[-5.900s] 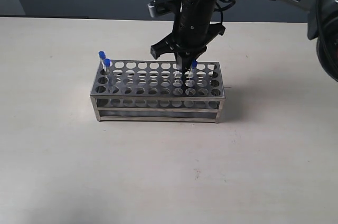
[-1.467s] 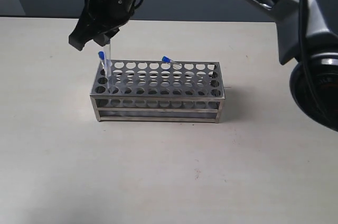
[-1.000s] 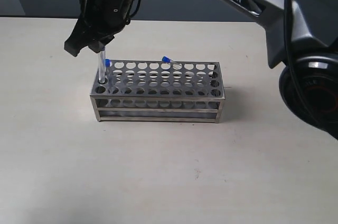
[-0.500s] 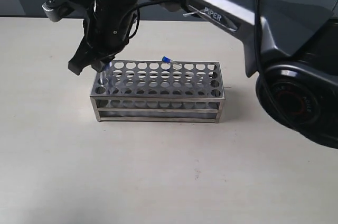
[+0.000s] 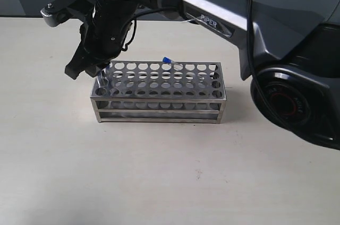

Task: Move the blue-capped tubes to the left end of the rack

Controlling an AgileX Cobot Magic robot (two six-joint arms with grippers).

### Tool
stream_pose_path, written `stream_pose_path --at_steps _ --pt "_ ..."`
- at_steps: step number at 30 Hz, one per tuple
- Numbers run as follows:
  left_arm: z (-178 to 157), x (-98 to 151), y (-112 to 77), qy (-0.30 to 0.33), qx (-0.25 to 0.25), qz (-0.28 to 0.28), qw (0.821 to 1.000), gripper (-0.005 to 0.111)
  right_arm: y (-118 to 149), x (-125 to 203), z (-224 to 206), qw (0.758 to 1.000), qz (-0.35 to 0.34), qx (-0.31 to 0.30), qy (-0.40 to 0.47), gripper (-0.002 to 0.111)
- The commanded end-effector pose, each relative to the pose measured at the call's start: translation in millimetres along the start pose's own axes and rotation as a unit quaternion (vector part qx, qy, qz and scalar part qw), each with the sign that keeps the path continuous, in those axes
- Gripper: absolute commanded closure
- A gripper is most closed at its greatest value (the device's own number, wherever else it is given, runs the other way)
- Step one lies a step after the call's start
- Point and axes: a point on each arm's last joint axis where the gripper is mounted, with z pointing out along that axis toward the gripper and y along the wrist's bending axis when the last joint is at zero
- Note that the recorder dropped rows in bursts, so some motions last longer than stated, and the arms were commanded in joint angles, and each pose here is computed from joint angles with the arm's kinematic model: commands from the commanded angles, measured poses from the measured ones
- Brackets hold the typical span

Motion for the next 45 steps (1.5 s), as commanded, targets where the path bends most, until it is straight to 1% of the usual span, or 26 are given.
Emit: stream_pose_path --at_steps 1,2,3,7,8,9,14,21,30,34,37,41,45 --pt "-1 -2 -0.7 -0.006 0.005 -0.001 1.0 0.106 7 0 0 1.0 0.011 -0.023 0.008 0.107" --pt "-1 -2 -0.7 -0.006 0.005 -0.001 1.0 0.106 7 1 0 1.0 0.011 -0.024 0.01 0.104" --pt "-1 -2 -0.7 -0.006 0.005 -0.001 1.0 0.106 7 1 0 1.0 0.011 -0.026 0.014 0.098" --pt "-1 -2 -0.7 -0.006 0.005 -0.001 1.0 0.106 8 3 0 0.999 0.01 -0.029 0.022 0.071" --pt "-1 -2 -0.7 -0.006 0.005 -0.001 1.0 0.106 8 3 0 0.999 0.01 -0.029 0.022 0.066" --pt "-1 -2 -0.7 -0.006 0.005 -0.001 1.0 0.106 8 3 0 0.999 0.017 -0.03 0.024 0.064" --pt "-1 -2 -0.7 -0.006 0.005 -0.001 1.0 0.106 10 2 -10 0.999 0.028 -0.029 0.025 0.069" --pt "-1 -2 -0.7 -0.006 0.005 -0.001 1.0 0.106 11 -4 -31 1.0 0.02 -0.015 0.004 0.069" --pt "-1 -2 -0.7 -0.006 0.005 -0.001 1.0 0.106 8 -1 -36 1.0 0.01 0.011 0.021 0.069" --pt "-1 -2 -0.7 -0.006 0.005 -0.001 1.0 0.106 0 1 -39 0.998 0.022 0.055 0.035 0.069" --pt "-1 -2 -0.7 -0.006 0.005 -0.001 1.0 0.106 -5 1 -51 0.995 0.028 0.093 0.036 0.069" --pt "-1 -2 -0.7 -0.006 0.005 -0.001 1.0 0.106 -9 -1 -76 0.994 0.034 0.105 0.014 0.069" --pt "-1 -2 -0.7 -0.006 0.005 -0.001 1.0 0.106 -27 4 -97 0.987 0.036 0.153 0.013 0.069"
